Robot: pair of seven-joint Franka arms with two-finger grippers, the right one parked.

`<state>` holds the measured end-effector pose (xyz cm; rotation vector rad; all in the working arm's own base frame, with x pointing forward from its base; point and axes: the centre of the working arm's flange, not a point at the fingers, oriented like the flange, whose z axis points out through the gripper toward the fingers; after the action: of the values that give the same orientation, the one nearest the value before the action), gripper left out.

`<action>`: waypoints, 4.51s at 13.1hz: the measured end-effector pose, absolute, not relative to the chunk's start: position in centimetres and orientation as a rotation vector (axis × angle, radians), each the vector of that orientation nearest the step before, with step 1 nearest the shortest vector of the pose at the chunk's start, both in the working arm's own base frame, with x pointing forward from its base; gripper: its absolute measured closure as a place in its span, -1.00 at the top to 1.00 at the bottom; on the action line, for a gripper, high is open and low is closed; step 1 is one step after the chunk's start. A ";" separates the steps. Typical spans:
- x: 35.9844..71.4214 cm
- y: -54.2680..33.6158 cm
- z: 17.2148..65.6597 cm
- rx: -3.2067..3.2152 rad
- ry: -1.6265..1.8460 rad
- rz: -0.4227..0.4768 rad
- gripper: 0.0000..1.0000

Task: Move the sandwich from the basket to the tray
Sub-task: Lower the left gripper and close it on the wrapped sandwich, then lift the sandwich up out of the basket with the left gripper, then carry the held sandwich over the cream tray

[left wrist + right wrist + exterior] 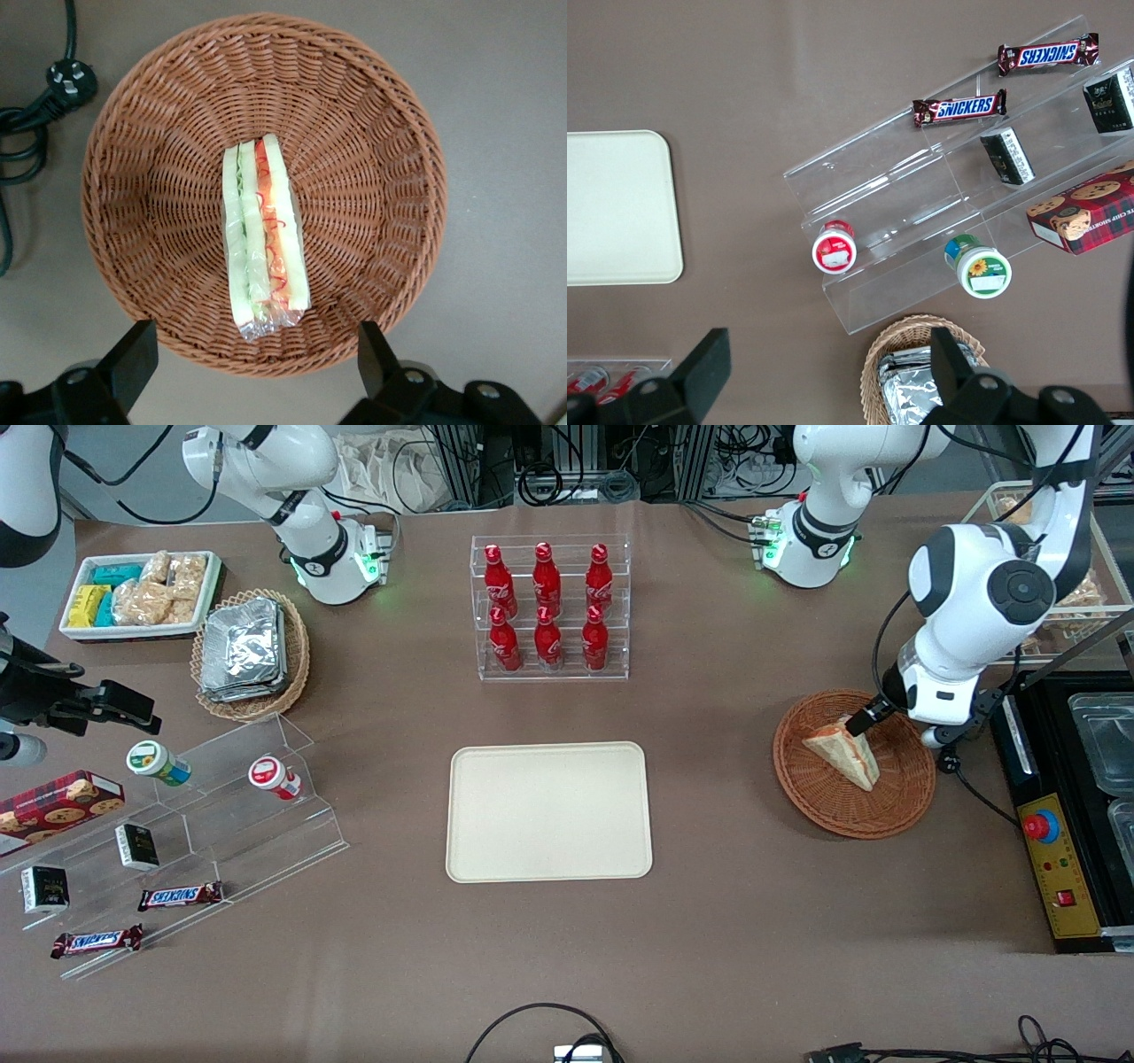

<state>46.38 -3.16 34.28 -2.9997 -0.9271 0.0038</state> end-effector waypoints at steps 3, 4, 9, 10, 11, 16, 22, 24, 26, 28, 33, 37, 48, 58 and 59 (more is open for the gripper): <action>44.7 -2.9 31.5 -3.004 -0.949 -0.040 1.00; 44.5 -2.9 31.0 -3.004 -0.954 -0.041 1.00; 43.9 -2.4 28.1 -3.007 -0.988 -0.078 1.00; 43.9 -2.4 27.6 -3.005 -0.998 -0.080 1.00; 44.0 -2.4 27.2 -3.005 -1.005 -0.085 1.00; 43.8 -2.4 24.2 -3.008 -1.029 -0.114 0.91; 43.9 -2.7 24.0 -2.990 -1.093 -0.120 -0.30; 44.1 -3.1 24.4 -2.992 -1.099 -0.132 -0.57; 44.4 -3.7 25.6 -2.998 -1.084 -0.135 -0.58; 44.7 -4.6 27.7 -3.002 -1.048 -0.118 -0.58; 44.8 -8.4 32.7 -3.064 -0.759 -0.111 -0.58; 44.4 -10.0 33.4 -3.075 -0.472 -0.122 -0.58; 46.1 -21.3 40.0 -3.054 -0.014 -0.133 -0.55; 48.6 -32.4 40.5 -3.089 0.154 -0.105 -0.57; 48.8 -33.6 40.3 -3.098 0.174 -0.102 -0.57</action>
<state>48.76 -33.58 40.30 -3.0984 0.1737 -0.1019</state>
